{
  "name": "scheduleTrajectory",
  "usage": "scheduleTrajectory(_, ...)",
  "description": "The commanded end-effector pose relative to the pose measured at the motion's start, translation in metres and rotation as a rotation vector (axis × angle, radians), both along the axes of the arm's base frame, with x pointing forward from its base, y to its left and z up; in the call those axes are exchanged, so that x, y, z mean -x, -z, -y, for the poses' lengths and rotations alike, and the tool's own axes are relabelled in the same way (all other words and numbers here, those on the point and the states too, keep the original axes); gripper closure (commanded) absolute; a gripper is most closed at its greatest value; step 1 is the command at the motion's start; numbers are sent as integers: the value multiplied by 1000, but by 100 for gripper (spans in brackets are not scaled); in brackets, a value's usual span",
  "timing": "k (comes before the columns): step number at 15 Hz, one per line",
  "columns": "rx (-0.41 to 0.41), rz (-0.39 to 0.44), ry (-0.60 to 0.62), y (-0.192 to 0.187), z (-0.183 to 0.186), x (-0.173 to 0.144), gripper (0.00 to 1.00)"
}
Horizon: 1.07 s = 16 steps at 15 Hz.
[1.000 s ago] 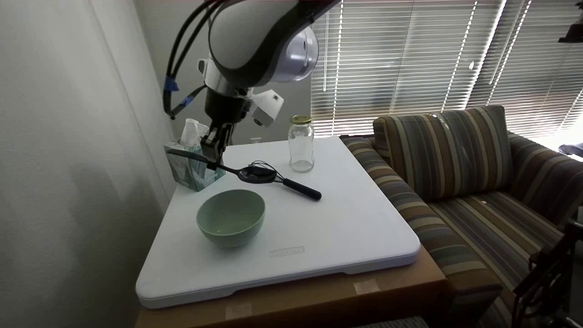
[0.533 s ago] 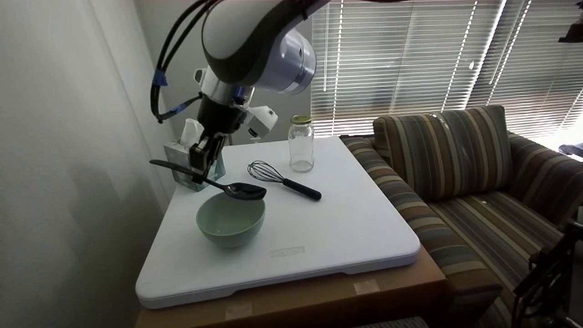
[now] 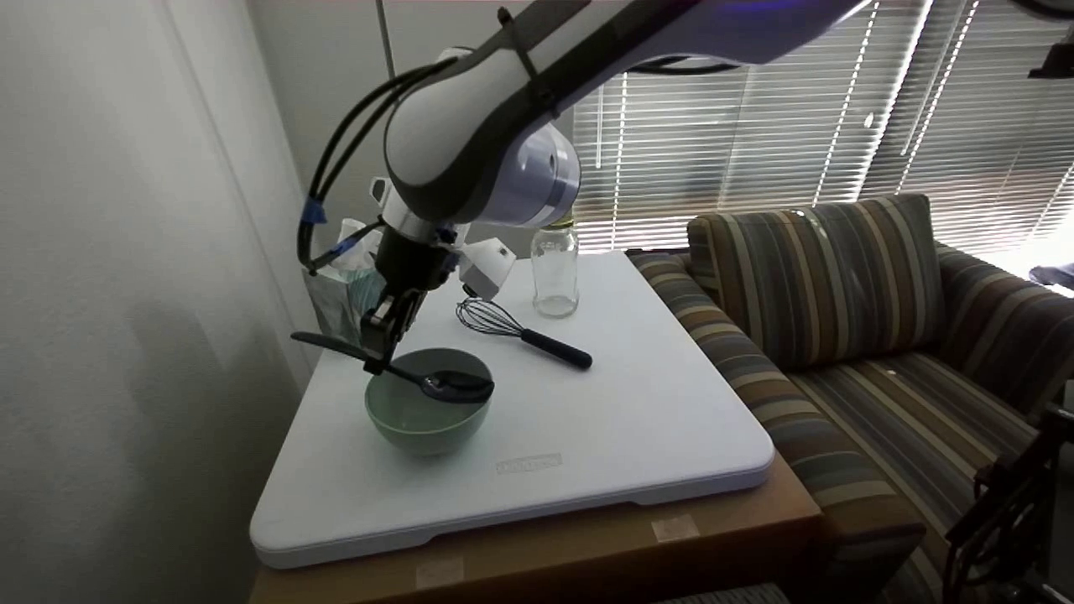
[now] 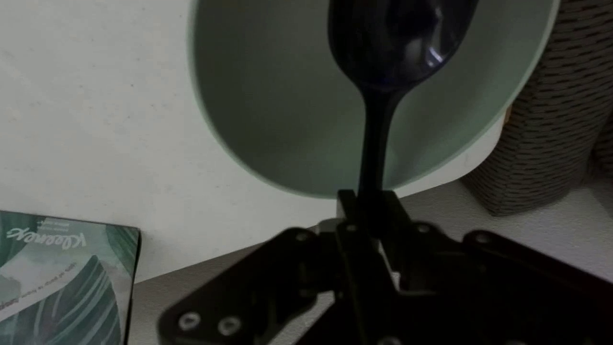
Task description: Put the spoon in the bowl
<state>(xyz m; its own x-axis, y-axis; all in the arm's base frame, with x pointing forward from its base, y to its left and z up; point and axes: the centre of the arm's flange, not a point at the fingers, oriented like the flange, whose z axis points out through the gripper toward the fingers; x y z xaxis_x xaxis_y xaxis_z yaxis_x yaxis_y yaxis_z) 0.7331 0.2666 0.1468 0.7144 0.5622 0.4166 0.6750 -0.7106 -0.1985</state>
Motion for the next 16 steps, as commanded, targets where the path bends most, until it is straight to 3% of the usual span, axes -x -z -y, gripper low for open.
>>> scheduleTrajectory(1,-54,69,11,8,-6,-14,96)
scheduleTrajectory(5,-92,96,13,10,-10,-16,96)
scheduleTrajectory(16,-82,142,48,21,11,-13,96)
